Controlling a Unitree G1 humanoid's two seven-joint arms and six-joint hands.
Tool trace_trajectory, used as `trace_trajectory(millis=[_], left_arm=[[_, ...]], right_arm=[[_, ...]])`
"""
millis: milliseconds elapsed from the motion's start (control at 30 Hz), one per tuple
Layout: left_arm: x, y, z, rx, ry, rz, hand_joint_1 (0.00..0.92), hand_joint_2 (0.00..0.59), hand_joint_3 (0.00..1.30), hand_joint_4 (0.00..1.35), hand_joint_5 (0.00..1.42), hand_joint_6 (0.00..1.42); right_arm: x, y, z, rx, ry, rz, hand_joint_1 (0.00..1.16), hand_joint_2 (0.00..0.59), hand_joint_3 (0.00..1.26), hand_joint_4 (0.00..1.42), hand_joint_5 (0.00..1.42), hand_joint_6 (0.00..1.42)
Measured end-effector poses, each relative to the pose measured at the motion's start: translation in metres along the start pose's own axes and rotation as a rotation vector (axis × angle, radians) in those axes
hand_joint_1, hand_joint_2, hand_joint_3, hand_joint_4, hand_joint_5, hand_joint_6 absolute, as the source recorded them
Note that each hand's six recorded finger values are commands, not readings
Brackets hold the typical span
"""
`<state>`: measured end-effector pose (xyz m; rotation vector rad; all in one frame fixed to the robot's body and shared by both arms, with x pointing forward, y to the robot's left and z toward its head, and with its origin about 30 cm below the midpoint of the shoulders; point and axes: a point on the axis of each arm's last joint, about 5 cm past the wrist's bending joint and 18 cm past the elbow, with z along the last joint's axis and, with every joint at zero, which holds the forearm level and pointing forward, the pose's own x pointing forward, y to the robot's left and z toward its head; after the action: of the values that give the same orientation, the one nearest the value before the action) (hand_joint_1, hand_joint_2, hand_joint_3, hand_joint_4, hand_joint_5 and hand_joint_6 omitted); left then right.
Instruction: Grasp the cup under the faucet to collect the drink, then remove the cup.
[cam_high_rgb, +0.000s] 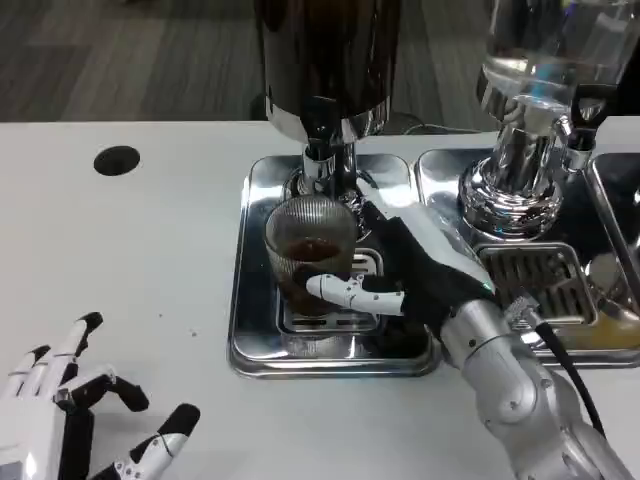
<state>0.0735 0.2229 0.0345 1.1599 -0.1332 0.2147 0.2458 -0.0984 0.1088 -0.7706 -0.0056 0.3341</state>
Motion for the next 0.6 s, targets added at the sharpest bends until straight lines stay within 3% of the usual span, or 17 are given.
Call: trace_trajectory(millis=[233,433,600], left_arm=[[-0.003,-0.003,-0.0017,-0.001,0.012,-0.018,0.000,0.161,0.81,0.15,0.24,0.20],[-0.002,-0.003,-0.0019,-0.001,0.003,-0.011,0.000,0.161,0.81,0.15,0.24,0.20],[-0.002,-0.003,-0.0020,0.000,0.001,-0.011,0.000,0.161,0.81,0.16,0.24,0.20]], right_arm=[[0.002,0.0089,0.0017,-0.008,-0.002,0.008,0.53,0.164,0.00,0.00,0.00,0.01],[0.002,0.0116,-0.0009,-0.010,0.003,0.001,0.55,0.168,0.00,0.00,0.00,0.04],[0.002,0.0140,-0.0009,0.001,-0.010,-0.017,0.57,0.174,0.00,0.02,0.01,0.08]])
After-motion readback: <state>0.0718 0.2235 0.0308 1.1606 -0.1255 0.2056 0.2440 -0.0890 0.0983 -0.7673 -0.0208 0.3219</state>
